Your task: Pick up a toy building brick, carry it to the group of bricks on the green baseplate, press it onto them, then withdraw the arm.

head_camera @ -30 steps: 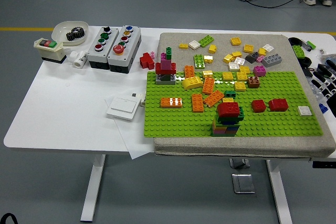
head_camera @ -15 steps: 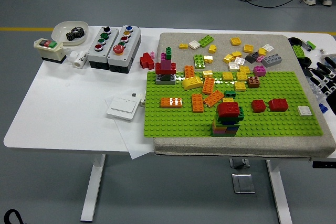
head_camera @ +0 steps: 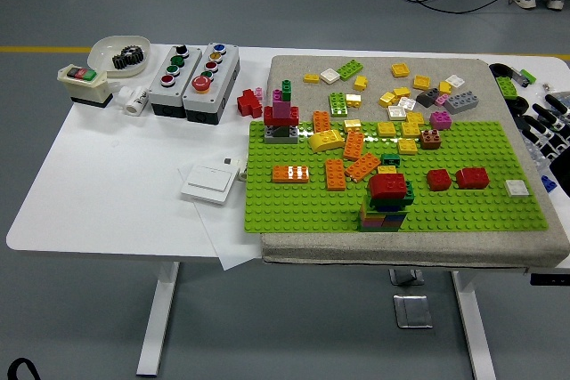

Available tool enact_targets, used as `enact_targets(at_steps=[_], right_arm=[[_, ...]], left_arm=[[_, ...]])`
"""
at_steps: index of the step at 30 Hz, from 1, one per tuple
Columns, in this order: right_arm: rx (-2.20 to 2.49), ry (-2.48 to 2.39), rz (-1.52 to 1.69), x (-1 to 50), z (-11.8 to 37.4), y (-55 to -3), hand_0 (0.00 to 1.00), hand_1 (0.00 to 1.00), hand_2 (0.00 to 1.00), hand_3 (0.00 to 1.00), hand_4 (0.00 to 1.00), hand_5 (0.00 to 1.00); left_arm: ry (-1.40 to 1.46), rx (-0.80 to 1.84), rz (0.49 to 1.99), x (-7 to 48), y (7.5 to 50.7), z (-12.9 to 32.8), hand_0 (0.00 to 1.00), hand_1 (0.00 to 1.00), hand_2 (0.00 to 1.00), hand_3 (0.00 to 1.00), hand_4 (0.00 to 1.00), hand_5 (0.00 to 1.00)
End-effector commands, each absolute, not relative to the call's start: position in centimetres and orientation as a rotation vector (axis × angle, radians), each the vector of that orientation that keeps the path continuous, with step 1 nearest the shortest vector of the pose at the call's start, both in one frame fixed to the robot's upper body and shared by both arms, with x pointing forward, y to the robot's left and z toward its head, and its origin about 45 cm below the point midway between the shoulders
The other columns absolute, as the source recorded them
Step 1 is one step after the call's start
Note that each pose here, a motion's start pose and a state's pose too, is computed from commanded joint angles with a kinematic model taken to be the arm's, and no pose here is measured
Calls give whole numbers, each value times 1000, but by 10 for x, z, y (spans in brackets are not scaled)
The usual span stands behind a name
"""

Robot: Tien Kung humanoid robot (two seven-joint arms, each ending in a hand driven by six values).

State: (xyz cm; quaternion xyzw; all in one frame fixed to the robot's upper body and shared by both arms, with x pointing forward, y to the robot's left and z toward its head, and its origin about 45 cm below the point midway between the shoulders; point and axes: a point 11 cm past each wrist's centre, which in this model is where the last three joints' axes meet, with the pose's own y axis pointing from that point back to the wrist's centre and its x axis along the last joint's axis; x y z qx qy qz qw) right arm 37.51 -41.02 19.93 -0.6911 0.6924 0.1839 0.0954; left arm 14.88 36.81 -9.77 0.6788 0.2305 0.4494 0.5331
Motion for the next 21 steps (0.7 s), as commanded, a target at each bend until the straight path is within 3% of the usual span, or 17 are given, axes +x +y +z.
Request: enact_targets(at_steps=[21], right_arm=[[-2065, 2061, 555, 375, 198, -409, 943, 820, 812, 808, 998, 998]], left_arm=[[566, 1607, 1081, 145, 365, -100, 672, 703, 731, 586, 677, 658]])
